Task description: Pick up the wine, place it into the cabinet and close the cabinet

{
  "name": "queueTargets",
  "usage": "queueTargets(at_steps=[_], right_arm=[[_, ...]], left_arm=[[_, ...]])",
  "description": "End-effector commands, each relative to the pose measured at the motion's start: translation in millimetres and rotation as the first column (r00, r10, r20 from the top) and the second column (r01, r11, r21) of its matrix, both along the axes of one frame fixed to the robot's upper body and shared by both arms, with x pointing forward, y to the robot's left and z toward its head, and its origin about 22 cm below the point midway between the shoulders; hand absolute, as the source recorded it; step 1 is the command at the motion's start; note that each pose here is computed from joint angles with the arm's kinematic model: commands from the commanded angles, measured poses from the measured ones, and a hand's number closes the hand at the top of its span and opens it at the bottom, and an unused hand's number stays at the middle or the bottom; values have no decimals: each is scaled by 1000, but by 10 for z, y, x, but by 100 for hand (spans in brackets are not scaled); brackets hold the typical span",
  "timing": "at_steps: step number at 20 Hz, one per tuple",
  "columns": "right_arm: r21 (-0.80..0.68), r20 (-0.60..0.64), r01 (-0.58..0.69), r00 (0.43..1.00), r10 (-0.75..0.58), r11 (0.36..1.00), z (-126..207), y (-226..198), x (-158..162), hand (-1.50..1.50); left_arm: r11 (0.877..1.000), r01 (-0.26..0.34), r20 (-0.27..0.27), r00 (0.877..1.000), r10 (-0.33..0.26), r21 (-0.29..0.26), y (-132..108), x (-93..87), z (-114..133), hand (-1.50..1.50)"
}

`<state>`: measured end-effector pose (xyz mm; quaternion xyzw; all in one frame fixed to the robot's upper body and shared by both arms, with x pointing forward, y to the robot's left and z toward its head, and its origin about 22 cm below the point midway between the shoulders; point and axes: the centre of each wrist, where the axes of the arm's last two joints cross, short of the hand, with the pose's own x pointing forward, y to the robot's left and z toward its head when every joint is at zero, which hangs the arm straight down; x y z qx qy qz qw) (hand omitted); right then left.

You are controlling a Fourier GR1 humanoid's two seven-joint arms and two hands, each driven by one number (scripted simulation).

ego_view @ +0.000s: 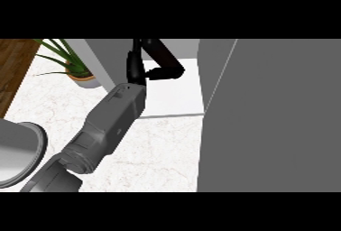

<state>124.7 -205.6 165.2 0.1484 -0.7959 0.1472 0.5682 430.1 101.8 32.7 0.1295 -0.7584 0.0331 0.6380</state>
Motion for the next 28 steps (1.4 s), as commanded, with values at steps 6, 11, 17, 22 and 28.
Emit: queueTargets(at_steps=[6, 11, 17, 22, 28], right_arm=[[58, 32, -16, 999, 14, 998, 296, -46, -339, -150], [56, 18, 2, 1000, -3, 998, 240, -111, -407, -150], [54, 22, 23, 999, -24, 998, 263, -139, -332, -150], [62, 19, 37, 999, -38, 997, 252, -133, -390, -150], [49, 32, 29, 999, -31, 998, 245, -78, -355, -150]], left_arm=[[991, 92, 144, 987, -78, -96, 69, -5, 45, -150], [979, 152, 139, 981, -132, -139, -15, -96, 0, -150], [959, 217, 185, 965, -183, -181, -79, -253, 18, -150], [949, 243, 191, 960, -206, -200, -183, -483, 36, -150], [921, 293, 177, 951, -253, -257, -55, -871, -8, -150]])
